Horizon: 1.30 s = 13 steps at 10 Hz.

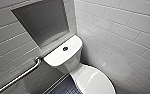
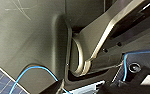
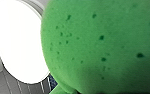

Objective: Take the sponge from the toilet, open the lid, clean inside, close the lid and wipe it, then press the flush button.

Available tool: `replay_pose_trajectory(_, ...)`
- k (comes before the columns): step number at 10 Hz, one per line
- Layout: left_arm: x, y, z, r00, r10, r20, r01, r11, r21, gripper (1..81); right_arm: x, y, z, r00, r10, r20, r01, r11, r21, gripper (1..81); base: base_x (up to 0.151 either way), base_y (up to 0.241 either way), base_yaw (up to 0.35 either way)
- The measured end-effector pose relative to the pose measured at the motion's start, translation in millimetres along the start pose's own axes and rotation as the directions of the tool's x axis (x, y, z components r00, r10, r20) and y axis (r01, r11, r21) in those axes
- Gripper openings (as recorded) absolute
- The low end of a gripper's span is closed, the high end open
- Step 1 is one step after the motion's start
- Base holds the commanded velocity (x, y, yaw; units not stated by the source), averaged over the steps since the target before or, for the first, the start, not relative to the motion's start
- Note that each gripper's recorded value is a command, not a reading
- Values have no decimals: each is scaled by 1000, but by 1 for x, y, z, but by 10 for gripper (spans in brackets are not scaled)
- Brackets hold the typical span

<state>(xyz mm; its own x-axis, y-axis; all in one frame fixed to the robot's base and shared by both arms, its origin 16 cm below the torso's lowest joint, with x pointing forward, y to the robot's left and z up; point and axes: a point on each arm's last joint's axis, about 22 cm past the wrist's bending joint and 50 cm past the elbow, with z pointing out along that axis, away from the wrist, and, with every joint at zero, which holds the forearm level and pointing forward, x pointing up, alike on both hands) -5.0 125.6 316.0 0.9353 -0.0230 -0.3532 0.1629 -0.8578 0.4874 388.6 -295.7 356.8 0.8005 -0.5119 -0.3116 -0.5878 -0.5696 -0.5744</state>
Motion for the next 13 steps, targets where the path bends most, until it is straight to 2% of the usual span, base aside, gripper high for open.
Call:
replay_pose_trajectory(2,0,2,1,1000,1,-1,-1,1000,-2,811,-1,-77,13,996,-65,53,62,996,57,10,0,0,0)
replay_pose_trajectory(4,0,2,1,1000,0,-2,0,1000,-2,811,13,-162,36,981,-178,73,172,982,81,10,0,0,0)
replay_pose_trajectory(6,0,2,1,1000,1,0,-1,1000,-2,811,0,-196,65,960,-252,125,251,968,23,10,0,0,0)
replay_pose_trajectory(7,1,1,1,1000,1,-1,-1,1000,-2,811,-5,-224,83,947,-291,138,290,957,28,10,0,0,0)
replay_pose_trajectory(9,1,1,0,1000,0,-1,0,1000,-1,811,-16,-302,129,914,-382,136,372,924,92,10,0,0,0)
replay_pose_trajectory(10,0,-1,0,1000,0,0,0,1000,1,811,-25,-322,151,904,-404,138,393,914,101,10,0,0,0)
replay_pose_trajectory(13,0,-1,0,1000,0,0,0,1000,1,811,-41,-342,212,895,-424,135,421,905,51,10,0,0,0)
